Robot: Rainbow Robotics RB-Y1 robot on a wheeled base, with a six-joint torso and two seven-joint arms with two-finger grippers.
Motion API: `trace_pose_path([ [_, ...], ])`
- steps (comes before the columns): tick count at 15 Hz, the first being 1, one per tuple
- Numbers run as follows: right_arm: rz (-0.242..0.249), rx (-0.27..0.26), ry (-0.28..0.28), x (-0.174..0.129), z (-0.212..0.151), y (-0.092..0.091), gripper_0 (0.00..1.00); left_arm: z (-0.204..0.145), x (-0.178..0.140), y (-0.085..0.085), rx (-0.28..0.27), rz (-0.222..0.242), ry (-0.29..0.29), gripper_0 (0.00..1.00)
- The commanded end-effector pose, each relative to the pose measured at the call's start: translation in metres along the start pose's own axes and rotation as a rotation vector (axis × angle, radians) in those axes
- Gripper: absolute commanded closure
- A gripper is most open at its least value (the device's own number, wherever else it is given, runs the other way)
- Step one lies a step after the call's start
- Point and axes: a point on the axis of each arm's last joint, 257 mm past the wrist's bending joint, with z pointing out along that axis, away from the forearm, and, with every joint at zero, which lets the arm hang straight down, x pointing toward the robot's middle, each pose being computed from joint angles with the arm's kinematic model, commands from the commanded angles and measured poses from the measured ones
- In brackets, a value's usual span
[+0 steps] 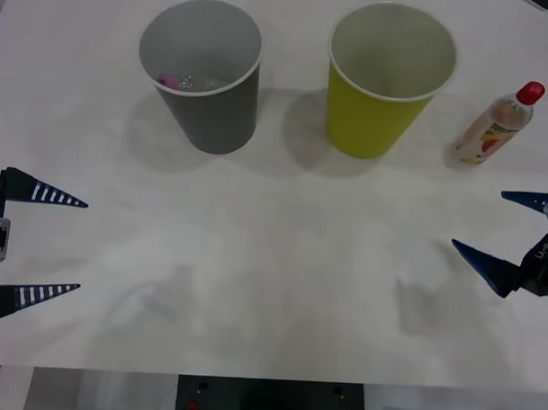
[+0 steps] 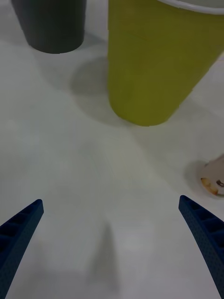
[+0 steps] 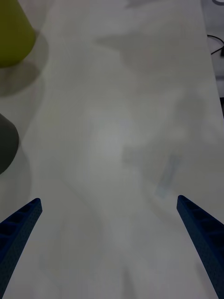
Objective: Put the can into the green bin and the plastic bottle into the gray bin
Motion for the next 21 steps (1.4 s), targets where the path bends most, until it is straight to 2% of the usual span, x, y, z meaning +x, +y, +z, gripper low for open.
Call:
trace_pose_path([
  [1, 0.086, 0.088, -0.015, 0.01, 0.001, -0.004, 0.0, 0.0, 0.0, 0.0, 0.0, 0.0, 0.0, 0.0],
  [3, 0.151, 0.127, -0.019, 0.018, 0.002, -0.005, 0.0, 0.0, 0.0, 0.0, 0.0, 0.0, 0.0, 0.0],
  [8, 0.392, 0.27, -0.093, 0.022, 0.006, -0.02, 0.0, 0.0, 0.0, 0.0, 0.0, 0.0, 0.0, 0.0],
  [10, 0.45, 0.346, -0.135, 0.025, 0.006, -0.037, 0.0, 0.0, 0.0, 0.0, 0.0, 0.0, 0.0, 0.0],
  [12, 0.498, 0.395, -0.168, 0.029, 0.011, -0.054, 0.0, 0.0, 0.0, 0.0, 0.0, 0.0, 0.0, 0.0],
  [17, 0.511, 0.509, -0.203, 0.045, 0.026, -0.101, 0.0, 0.0, 0.0, 0.0, 0.0, 0.0, 0.0, 0.0],
  [21, 0.513, 0.565, -0.22, 0.053, 0.042, -0.127, 0.0, 0.0, 0.0, 0.0, 0.0, 0.0, 0.0, 0.0],
])
